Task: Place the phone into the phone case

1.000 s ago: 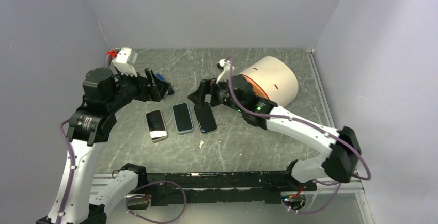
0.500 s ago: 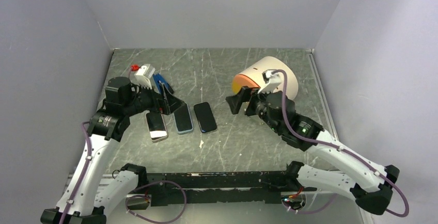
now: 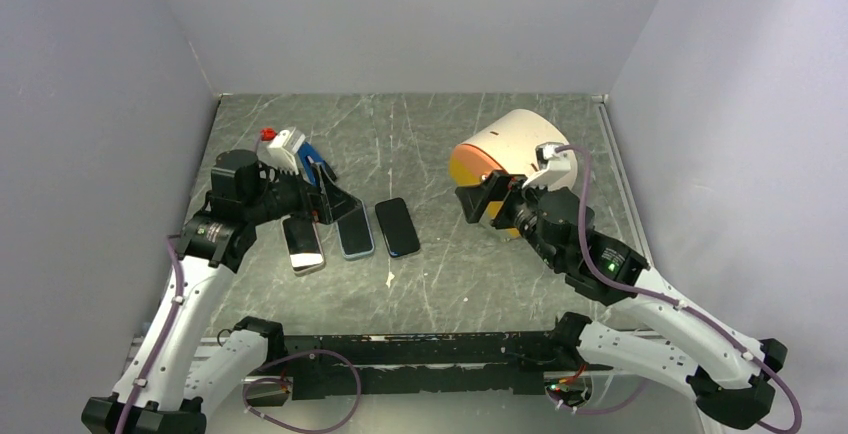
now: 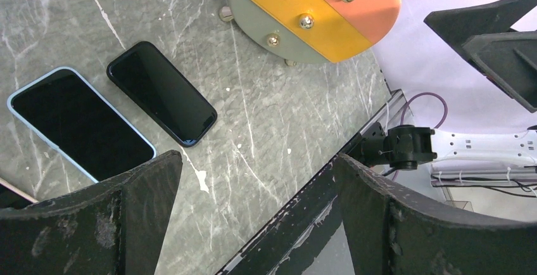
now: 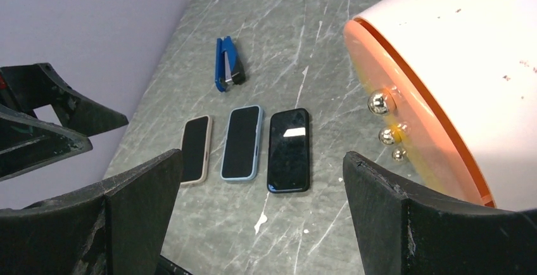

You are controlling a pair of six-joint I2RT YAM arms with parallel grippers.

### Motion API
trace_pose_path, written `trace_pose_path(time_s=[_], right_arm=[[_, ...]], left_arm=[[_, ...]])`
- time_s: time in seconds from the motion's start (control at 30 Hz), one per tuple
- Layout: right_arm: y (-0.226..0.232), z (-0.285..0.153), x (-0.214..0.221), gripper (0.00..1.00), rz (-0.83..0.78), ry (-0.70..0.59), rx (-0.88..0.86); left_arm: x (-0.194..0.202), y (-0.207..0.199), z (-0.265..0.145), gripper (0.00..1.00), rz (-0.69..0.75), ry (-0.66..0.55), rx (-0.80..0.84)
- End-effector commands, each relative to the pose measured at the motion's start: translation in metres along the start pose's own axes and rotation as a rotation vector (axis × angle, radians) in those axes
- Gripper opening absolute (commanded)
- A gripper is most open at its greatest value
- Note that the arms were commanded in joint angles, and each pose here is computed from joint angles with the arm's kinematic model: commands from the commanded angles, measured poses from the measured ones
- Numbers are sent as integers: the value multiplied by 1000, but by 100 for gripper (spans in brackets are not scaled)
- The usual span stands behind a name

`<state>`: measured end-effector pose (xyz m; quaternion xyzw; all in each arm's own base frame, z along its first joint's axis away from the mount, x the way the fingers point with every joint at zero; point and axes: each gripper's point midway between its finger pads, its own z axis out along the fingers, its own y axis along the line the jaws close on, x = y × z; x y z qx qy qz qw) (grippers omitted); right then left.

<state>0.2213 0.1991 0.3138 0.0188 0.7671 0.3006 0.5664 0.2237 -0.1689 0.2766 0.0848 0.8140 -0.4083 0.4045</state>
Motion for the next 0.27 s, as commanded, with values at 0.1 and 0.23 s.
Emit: trace_pose_path(time_s=[0.1,0.23], right_arm=[[-9,1,6,99,41,-5,38],[-9,3,9,99,39,8,38]], left_arm=[[-7,-9,0,94,14,-26,45],[-7,-8,1,94,14,-24,40]])
